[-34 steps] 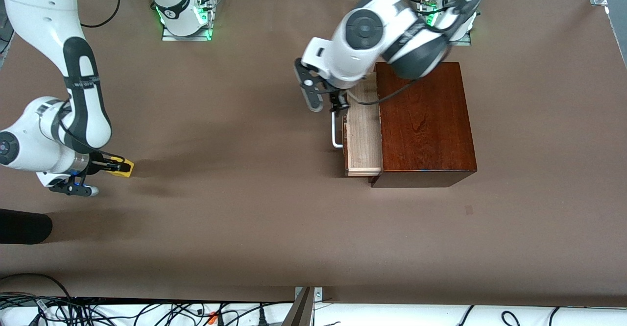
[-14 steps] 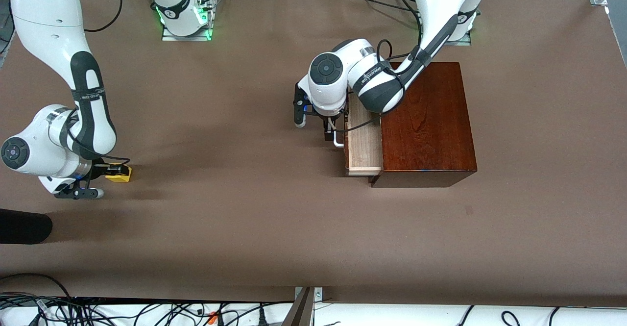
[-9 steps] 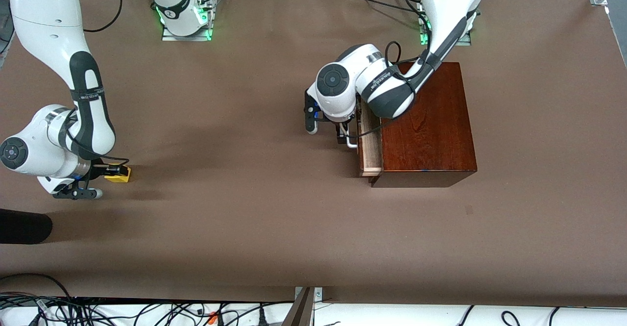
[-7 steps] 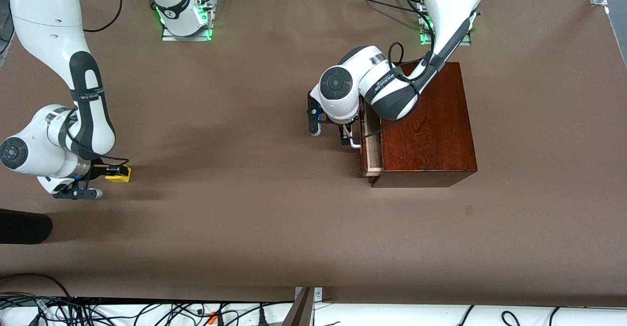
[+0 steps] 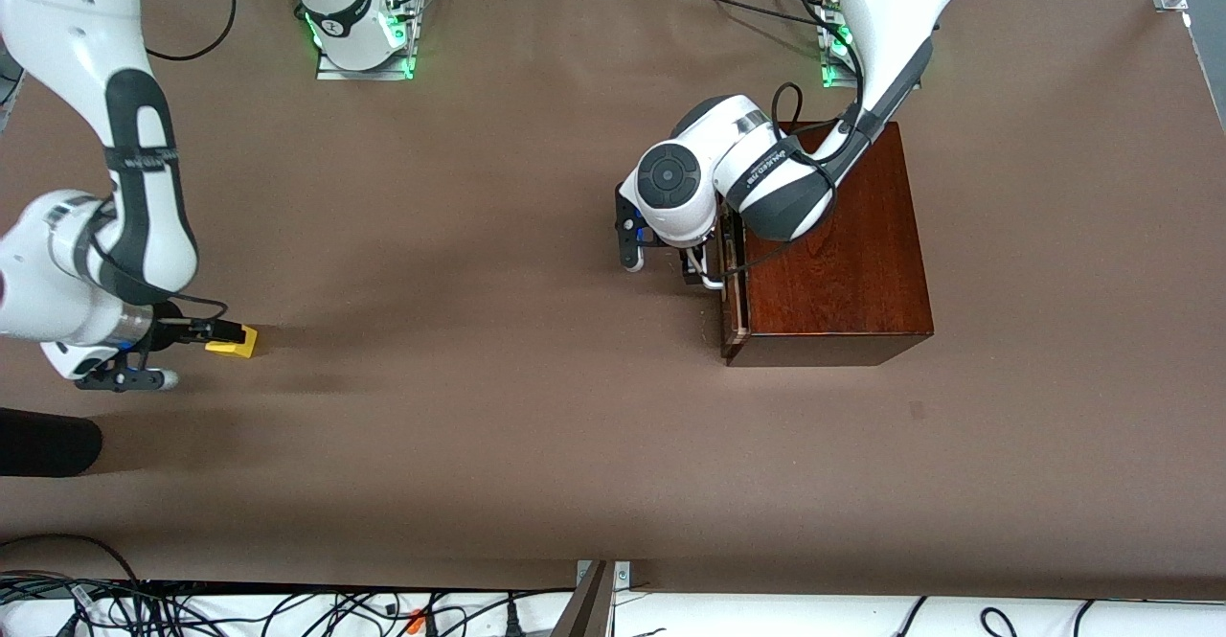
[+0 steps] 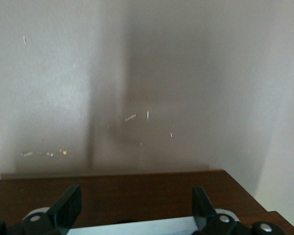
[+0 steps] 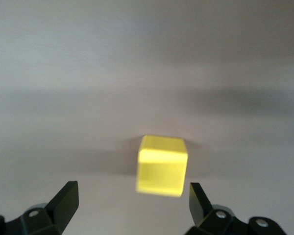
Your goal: Open drawer, take yellow block, close drawer
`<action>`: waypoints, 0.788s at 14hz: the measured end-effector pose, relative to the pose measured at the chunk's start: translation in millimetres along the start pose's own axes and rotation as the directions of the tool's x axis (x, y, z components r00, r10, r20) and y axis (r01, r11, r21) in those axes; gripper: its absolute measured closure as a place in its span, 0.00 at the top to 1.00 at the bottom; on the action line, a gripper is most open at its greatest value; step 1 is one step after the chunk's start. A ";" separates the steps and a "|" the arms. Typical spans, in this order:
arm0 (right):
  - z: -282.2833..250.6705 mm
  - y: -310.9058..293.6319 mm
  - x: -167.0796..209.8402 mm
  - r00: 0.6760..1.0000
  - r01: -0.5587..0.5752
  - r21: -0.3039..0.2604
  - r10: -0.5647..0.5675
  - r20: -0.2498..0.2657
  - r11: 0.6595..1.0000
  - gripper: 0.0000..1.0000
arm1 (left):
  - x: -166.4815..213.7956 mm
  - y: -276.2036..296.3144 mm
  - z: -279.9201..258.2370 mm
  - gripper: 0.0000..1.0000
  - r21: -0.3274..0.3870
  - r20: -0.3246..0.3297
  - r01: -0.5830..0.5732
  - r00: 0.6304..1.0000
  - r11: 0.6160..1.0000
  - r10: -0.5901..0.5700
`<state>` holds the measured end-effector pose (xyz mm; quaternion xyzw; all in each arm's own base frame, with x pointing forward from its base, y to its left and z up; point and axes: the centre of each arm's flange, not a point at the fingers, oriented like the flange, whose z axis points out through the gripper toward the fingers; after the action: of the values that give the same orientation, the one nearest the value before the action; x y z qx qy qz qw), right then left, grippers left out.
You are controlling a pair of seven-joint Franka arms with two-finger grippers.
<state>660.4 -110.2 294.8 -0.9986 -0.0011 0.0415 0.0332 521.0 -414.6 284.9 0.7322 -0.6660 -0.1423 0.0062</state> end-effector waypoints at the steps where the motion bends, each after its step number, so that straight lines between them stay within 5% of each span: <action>1: -29.8 -6.9 -4.9 1.000 0.015 -0.002 -0.015 -0.001 1.000 1.00 | -2.7 -2.0 0.2 1.00 -0.003 0.002 0.005 1.000 1.000 -0.005; 6: -158.9 -72.2 -58.1 0.998 0.018 -0.012 -0.018 0.058 1.000 1.00 | -5.8 -3.8 0.8 1.00 -0.008 0.008 0.010 1.000 1.000 -0.009; 11: -227.5 -110.2 -106.3 0.997 0.007 -0.055 -0.002 0.079 0.998 1.00 | -6.6 -5.4 -4.1 1.00 -0.001 0.002 0.014 1.000 1.000 -0.014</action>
<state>573.5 -15.9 537.2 -0.9967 -0.0059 0.0808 0.0058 526.6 -408.2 289.1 0.7367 -0.6609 -0.1433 0.0051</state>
